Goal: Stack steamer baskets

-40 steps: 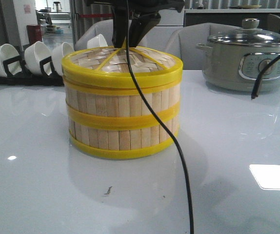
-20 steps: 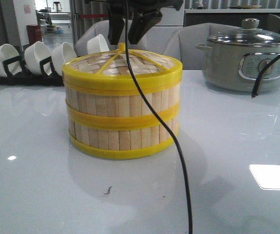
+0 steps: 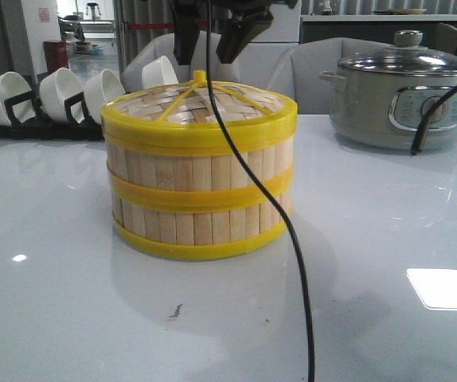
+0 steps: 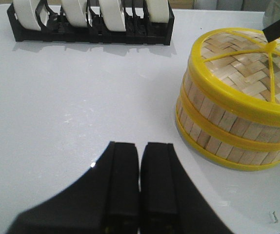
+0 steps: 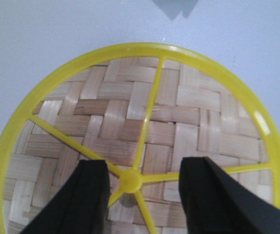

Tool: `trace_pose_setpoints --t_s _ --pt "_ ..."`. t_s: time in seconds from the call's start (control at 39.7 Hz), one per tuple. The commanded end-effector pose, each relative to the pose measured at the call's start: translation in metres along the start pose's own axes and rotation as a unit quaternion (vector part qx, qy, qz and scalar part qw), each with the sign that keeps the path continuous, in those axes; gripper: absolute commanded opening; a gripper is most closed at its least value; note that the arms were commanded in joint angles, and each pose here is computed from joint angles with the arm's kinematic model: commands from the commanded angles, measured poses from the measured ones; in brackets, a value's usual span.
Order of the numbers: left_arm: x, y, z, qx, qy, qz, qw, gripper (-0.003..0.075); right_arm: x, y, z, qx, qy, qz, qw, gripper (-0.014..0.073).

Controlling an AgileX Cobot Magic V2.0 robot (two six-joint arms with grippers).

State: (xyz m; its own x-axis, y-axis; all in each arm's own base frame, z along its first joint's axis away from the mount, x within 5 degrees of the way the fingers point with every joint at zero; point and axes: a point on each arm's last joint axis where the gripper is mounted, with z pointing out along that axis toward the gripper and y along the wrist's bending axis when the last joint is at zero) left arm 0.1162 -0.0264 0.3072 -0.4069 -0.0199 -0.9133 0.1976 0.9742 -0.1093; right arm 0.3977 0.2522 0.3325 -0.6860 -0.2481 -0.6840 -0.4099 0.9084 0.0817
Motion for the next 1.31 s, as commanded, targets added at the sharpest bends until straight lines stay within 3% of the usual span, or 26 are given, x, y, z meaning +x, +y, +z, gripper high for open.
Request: trace_pose_setpoints --t_s 0.0,0.33,0.53,0.73,0.96,1.28 --pt "-0.016 -0.001 -0.004 0.003 -0.053 -0.003 0.999 0.0085 -0.03 -0.007 -0.066 0.015 -0.109 -0.017 0.994 0.0447" --pt "-0.016 -0.001 -0.004 0.003 -0.053 -0.003 0.999 0.0085 -0.009 -0.053 -0.147 0.051 -0.187 0.001 0.981 0.0447" --pt "-0.016 -0.001 -0.004 0.003 -0.053 -0.003 0.999 0.0085 0.034 -0.094 -0.188 0.1 -0.188 0.037 0.976 0.0447" --pt "-0.016 -0.001 -0.004 0.003 -0.053 -0.003 0.999 0.0085 0.088 -0.123 -0.236 0.151 -0.221 0.076 0.96 0.0447" --pt "-0.016 -0.001 -0.004 0.003 -0.053 -0.003 0.999 0.0085 0.158 -0.13 -0.27 0.2 -0.274 0.099 0.935 0.0447" --pt "-0.016 -0.001 -0.004 0.003 -0.053 -0.003 0.999 0.0085 0.252 -0.115 -0.267 0.219 -0.353 0.09 0.905 0.0447"
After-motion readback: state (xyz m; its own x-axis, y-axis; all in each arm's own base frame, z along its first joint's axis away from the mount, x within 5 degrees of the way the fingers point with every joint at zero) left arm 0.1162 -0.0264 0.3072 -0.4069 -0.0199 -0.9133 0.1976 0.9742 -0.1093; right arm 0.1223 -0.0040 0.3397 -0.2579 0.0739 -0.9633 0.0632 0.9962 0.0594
